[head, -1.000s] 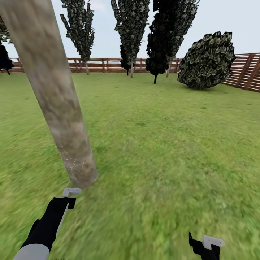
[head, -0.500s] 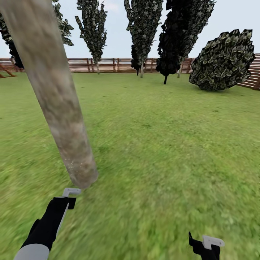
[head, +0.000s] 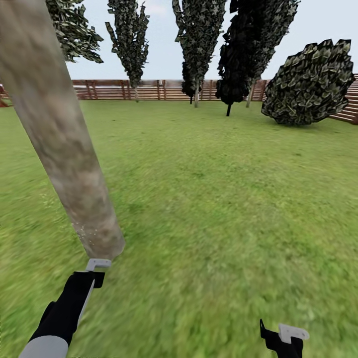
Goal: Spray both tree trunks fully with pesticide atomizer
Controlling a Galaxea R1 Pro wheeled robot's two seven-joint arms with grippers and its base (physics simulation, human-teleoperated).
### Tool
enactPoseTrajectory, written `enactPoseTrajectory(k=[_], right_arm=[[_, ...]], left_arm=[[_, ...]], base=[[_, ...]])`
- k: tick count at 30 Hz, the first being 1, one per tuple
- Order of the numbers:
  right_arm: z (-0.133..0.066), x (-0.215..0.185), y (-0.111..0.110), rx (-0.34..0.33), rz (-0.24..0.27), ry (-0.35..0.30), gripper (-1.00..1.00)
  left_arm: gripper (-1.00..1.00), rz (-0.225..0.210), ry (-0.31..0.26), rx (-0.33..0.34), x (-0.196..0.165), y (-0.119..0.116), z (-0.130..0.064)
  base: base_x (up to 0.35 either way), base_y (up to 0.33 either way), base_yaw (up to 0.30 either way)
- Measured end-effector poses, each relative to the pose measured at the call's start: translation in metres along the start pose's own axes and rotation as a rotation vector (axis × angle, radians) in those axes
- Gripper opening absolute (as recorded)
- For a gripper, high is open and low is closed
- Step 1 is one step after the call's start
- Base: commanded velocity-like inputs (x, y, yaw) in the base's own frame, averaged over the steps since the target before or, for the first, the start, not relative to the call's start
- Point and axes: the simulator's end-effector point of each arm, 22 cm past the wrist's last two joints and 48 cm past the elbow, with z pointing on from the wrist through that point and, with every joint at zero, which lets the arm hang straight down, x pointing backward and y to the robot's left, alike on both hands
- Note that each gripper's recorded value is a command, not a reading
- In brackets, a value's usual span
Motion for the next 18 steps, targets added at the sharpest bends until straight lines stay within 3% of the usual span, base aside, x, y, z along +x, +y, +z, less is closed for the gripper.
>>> enactPoseTrajectory(k=[12,18], right_arm=[[0.0001,0.0,0.0001,0.0,0.0,0.0,1.0],[0.0,-0.0001,0.0,0.0,0.0,0.0,1.0]], left_arm=[[-1.0,0.001,0.0,0.001,0.0,-0.0005,0.0],[-1.0,0.0,0.0,0.006,-0.0003,-0.0043,-0.0007]], base=[[0.004,-0.268,0.27],[0.109,-0.263,0.221]])
